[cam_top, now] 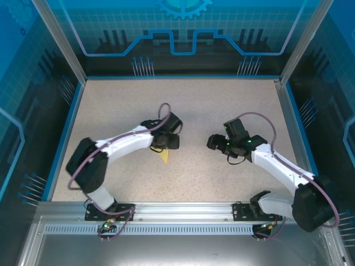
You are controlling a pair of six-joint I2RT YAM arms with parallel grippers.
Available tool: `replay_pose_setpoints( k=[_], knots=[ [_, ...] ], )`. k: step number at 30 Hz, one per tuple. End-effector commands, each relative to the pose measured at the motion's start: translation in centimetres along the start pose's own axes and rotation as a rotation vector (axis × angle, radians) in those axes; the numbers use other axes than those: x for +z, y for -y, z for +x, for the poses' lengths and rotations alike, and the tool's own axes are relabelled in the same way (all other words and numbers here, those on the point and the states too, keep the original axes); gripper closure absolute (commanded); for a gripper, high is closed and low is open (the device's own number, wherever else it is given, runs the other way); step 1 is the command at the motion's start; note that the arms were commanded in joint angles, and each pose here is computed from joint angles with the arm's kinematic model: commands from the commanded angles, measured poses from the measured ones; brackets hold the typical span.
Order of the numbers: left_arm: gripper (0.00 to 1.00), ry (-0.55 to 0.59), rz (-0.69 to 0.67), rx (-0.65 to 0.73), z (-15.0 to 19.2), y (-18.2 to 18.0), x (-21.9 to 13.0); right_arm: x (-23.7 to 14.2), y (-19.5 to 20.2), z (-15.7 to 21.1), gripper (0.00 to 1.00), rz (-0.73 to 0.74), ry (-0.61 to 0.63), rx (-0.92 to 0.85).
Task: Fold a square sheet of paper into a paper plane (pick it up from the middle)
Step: Turn over the paper at the center of the table, then fold the paper plane at the center of the table.
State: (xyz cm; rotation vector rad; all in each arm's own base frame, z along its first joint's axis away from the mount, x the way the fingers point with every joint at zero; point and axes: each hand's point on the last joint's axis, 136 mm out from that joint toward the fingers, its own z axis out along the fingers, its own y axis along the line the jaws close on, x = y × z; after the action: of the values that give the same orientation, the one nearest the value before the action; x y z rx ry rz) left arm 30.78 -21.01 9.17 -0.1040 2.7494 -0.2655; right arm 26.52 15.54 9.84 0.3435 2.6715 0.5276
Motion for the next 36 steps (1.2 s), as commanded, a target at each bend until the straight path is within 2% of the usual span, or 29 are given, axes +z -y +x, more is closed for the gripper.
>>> replay_pose_setpoints(
  k=[1, 2, 9, 11, 15, 21, 27, 31, 36],
  knots=[
    [0.32, 0.013, 0.177, -0.126, -0.6, -0.5, -2.1, 0.8, -4.9, 0.0, 0.20, -0.050, 0.008, -0.121],
    [0.28, 0.030, 0.176, -0.159, -0.7, -1.8, -2.5, 0.9, -7.2, 0.1, 0.20, -0.075, 0.007, -0.166],
    [0.24, 0.065, 0.095, -0.387, 0.3, -10.4, -2.7, 5.1, -18.7, 4.9, 0.16, -0.171, -0.084, -0.412],
    [0.21, 0.068, 0.082, -0.462, 1.0, -12.4, -2.6, 6.5, -21.1, 6.3, 0.16, -0.204, -0.117, -0.439],
    [0.17, 0.072, 0.067, -0.584, 2.1, -15.4, -2.6, 9.6, -23.3, 8.0, 0.18, -0.234, -0.187, -0.414],
    [0.17, 0.063, 0.056, -0.633, 2.8, -17.0, -2.7, 13.1, -22.4, 8.2, 0.21, -0.180, -0.222, -0.388],
    [0.16, 0.060, 0.120, -0.597, 2.3, -15.9, -2.6, 14.4, -20.2, 9.1, 0.22, -0.145, -0.286, -0.426],
    [0.15, 0.056, 0.158, -0.563, 2.1, -15.2, -2.8, 13.9, -17.2, 10.4, 0.23, -0.112, -0.352, -0.563],
    [0.14, 0.041, 0.222, -0.527, 2.2, -14.1, -3.0, 11.4, -11.6, 11.3, 0.24, -0.100, -0.445, -0.765]
  ],
)
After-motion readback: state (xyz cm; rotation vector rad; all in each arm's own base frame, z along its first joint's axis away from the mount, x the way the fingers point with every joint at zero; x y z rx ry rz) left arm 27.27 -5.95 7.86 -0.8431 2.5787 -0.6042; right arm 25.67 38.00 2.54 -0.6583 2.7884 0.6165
